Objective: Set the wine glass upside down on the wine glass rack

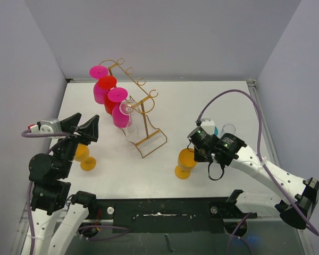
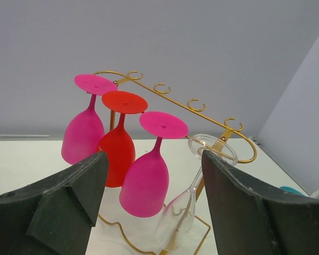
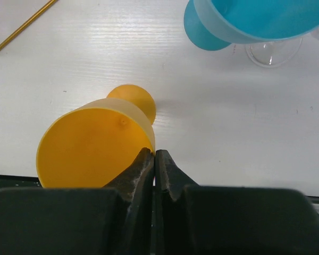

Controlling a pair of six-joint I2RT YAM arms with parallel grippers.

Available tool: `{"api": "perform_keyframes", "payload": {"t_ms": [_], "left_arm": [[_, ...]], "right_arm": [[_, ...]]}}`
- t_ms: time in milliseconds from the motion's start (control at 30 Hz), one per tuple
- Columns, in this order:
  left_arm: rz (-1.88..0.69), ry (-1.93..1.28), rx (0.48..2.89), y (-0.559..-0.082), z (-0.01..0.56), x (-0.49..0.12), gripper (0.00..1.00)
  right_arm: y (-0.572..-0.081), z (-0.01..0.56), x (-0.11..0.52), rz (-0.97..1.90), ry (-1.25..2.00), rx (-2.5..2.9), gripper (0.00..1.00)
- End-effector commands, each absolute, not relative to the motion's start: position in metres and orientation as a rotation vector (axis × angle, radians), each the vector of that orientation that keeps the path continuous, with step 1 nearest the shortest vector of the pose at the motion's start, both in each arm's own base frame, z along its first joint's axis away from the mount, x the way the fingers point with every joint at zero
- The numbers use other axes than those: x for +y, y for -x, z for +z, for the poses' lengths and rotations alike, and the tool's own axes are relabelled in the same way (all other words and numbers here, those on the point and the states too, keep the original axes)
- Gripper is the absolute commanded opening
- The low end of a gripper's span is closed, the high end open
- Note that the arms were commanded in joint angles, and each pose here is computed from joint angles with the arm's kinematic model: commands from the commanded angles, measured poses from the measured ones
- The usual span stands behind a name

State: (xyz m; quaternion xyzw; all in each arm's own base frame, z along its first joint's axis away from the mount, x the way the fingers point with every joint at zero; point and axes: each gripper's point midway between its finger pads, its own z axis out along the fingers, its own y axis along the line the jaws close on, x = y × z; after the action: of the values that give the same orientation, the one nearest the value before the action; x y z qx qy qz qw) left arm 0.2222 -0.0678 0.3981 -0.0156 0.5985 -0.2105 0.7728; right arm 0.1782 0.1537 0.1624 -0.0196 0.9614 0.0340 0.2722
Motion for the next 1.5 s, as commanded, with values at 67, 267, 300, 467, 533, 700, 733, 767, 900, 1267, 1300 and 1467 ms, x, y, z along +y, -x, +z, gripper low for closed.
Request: {"api": "perform_keyframes", "payload": {"t_ms": [67, 267, 300, 467, 533, 700, 733, 767, 900, 1267, 1300, 1467], "left_arm": [[-0.533, -0.022, 1.237, -0.213, 0.443, -0.081, 0.68], [-0.659, -0.163, 1.243, -0.206, 0.467, -0.111, 0.68], [-0.699, -0.201, 1.245, -0.203, 0.470, -0.119, 0.68], [-0.857, -0.292, 1.179, -0.193, 0.494, -0.144, 0.68], [-0.932, -0.321, 1.168, -0.192, 0.502, -0.154, 0.68], [-1.057, -0.386, 1.226, -0.201, 0.505, -0.176, 0.69], [-1.077, -0.387, 1.229, -0.203, 0.505, -0.179, 0.69], [-1.098, -0.391, 1.226, -0.204, 0.507, -0.181, 0.69], [-1.233, -0.397, 1.194, -0.202, 0.519, -0.192, 0.68], [-1.510, -0.248, 1.089, -0.213, 0.557, -0.216, 0.68], [-1.526, -0.220, 1.091, -0.217, 0.558, -0.220, 0.68], [-1.604, -0.061, 1.149, -0.246, 0.550, -0.246, 0.68]], "right_arm": [[-0.197, 0.184, 0.154, 0.120, 0.031, 2.473, 0.00], [-0.213, 0.225, 0.152, 0.164, -0.007, 2.326, 0.00], [-0.216, 0.233, 0.151, 0.168, -0.022, 2.294, 0.00], [-0.231, 0.275, 0.140, 0.210, -0.129, 2.101, 0.00], [-0.237, 0.293, 0.136, 0.235, -0.164, 2.018, 0.00], [-0.247, 0.339, 0.123, 0.298, -0.258, 1.796, 0.00], [-0.248, 0.348, 0.121, 0.314, -0.273, 1.757, 0.00], [-0.249, 0.355, 0.121, 0.332, -0.280, 1.723, 0.00], [-0.251, 0.385, 0.121, 0.414, -0.308, 1.591, 0.00], [-0.243, 0.472, 0.128, 0.712, -0.361, 1.189, 0.00], [-0.243, 0.480, 0.130, 0.736, -0.356, 1.155, 0.00], [-0.240, 0.512, 0.147, 0.838, -0.302, 1.029, 0.00]]}}
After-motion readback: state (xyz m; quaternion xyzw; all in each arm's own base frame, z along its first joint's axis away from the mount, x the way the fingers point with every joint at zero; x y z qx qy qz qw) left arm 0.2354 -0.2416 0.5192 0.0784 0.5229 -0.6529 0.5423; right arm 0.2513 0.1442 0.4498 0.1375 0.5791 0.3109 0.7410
